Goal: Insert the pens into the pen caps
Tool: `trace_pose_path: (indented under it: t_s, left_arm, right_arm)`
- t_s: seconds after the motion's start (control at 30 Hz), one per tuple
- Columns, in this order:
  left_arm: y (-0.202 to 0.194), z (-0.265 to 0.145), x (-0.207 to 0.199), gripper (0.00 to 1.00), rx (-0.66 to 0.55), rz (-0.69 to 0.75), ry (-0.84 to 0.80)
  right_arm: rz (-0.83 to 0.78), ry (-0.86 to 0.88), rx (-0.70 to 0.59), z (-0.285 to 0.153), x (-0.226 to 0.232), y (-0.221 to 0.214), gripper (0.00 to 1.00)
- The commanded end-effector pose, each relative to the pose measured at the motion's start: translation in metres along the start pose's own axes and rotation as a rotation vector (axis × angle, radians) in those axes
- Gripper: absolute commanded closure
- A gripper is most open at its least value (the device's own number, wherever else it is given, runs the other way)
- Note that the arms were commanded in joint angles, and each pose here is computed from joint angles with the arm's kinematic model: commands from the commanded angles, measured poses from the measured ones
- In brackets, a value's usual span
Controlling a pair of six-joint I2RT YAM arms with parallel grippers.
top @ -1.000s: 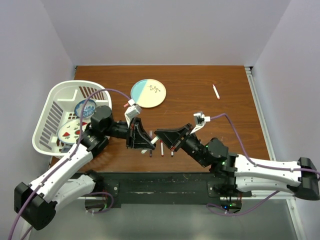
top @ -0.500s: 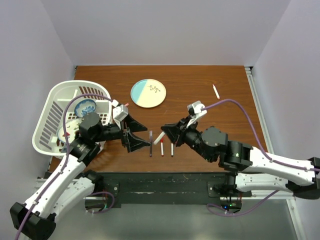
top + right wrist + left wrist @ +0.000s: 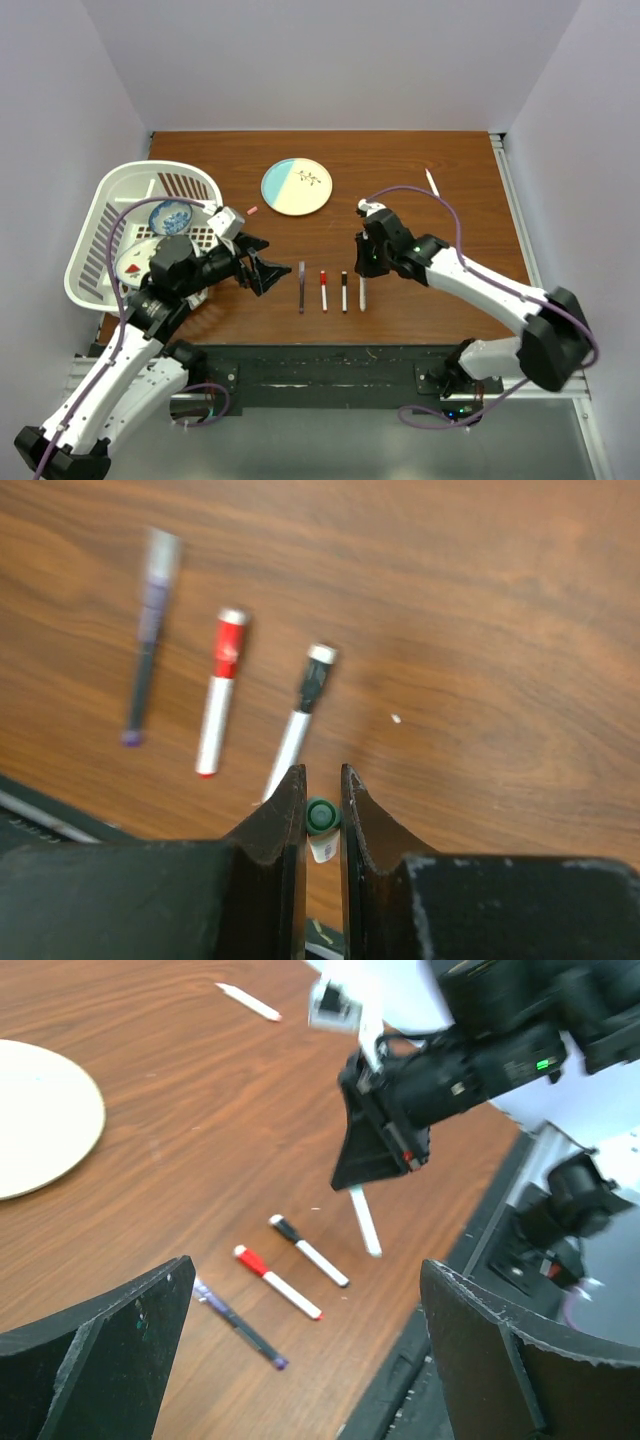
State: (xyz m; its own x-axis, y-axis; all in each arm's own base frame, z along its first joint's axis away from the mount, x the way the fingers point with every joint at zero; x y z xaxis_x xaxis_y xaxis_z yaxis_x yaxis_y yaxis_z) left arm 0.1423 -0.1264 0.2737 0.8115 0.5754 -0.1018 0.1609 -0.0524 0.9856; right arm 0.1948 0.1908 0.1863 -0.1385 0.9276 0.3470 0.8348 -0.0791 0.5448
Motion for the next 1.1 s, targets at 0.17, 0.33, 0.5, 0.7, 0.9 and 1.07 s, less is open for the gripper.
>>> trace_pose_path:
  t_s: [0.17,0.33,0.5,0.7,0.9,1.07]
  left_arm:
    - [-0.001,-0.011,0.011,0.00,-0.011,0.034,0.179]
    - [-0.002,-0.010,0.011,0.00,-0.007,0.035,0.177]
    - [-0.004,-0.009,0.012,0.00,0.003,0.030,0.179]
    - [-0.003,-0.010,0.012,0.00,0.000,0.033,0.180]
    - [-0.005,-0.009,0.012,0.00,0.005,0.030,0.174]
    - [-0.004,-0.010,0.012,0.00,0.002,0.031,0.173]
  right_arm:
    - [0.121,-0.003,0.181,0.064,-0.022,0.020,0.97]
    - [0.217,-0.014,0.189,0.094,-0.028,0.027,0.87]
    - [0.257,-0.061,0.181,0.110,-0.035,0.036,0.76]
    - [0.224,-0.106,0.102,0.104,-0.042,0.063,0.48]
    - [0.011,-0.357,-0.096,0.100,-0.076,0.127,0.42]
    - [-0.055,-0.488,-0.136,0.108,-0.111,0.166,0.40]
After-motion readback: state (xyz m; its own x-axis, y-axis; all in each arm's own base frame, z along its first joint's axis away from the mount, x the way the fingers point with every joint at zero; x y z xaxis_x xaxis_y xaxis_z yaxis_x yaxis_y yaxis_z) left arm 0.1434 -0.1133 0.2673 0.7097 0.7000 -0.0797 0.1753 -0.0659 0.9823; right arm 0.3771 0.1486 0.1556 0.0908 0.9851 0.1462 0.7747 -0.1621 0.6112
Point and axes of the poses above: each gripper's point midway between its finger pads, its own z axis out along the fingers, its own x axis along the line the jaws close on, y = z × x, the point moved 9 cm from there along -z, back along the fingers, and after that the axes turned 13 degrees about z, right-handed, at the moved point
